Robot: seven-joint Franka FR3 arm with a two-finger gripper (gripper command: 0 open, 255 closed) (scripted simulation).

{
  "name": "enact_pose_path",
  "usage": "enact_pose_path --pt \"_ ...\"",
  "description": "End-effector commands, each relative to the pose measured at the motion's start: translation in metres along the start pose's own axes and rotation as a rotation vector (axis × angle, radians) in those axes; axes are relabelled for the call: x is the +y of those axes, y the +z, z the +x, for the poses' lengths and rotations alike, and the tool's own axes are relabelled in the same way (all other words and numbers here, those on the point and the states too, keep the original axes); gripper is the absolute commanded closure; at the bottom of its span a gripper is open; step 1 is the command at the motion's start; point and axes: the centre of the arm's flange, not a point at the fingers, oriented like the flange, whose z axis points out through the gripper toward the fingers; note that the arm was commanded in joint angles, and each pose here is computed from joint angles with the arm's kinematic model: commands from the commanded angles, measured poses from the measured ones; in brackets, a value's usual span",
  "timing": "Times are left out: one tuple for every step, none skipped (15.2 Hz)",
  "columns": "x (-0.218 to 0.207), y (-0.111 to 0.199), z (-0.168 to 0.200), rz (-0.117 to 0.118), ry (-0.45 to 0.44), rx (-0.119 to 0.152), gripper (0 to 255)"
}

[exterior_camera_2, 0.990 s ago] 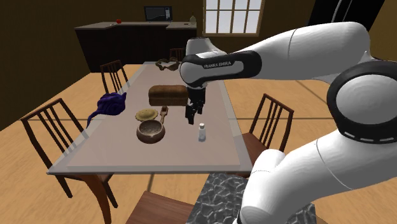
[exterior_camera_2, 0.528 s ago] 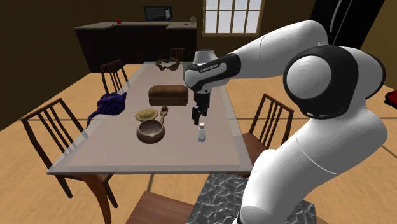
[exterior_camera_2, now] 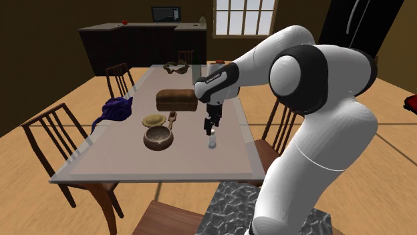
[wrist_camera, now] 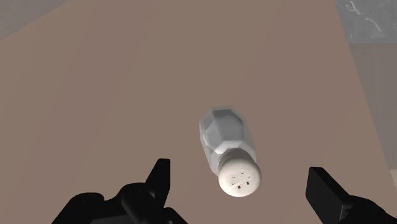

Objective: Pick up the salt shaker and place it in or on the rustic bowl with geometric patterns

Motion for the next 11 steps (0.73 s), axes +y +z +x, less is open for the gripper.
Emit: enact_pose_path --pt "0.0006 0.0106 0.0005 0.0 0.0 0.0 0" --pt "0.0006 0.0159 0.0005 0.0 0.0 0.0 0" --pt "0.0006 0.0189 0.0005 0.0 0.0 0.0 0" --pt "0.0006 0.0189 0.0005 0.0 0.0 0.0 0" --pt "0.0006 0.0189 0.0005 0.0 0.0 0.0 0" --pt "0.0006 0.0189 0.0005 0.0 0.0 0.0 0" --pt "0.0006 0.0189 0.0005 0.0 0.0 0.0 0" --pt "0.0006 0.0189 0.0005 0.0 0.0 0.0 0" --pt "0.0006 0.0189 0.0005 0.0 0.0 0.0 0" --pt "0.0006 0.0189 0.0005 0.0 0.0 0.0 0" --pt "0.0006 0.0189 0.0005 0.0 0.0 0.0 255"
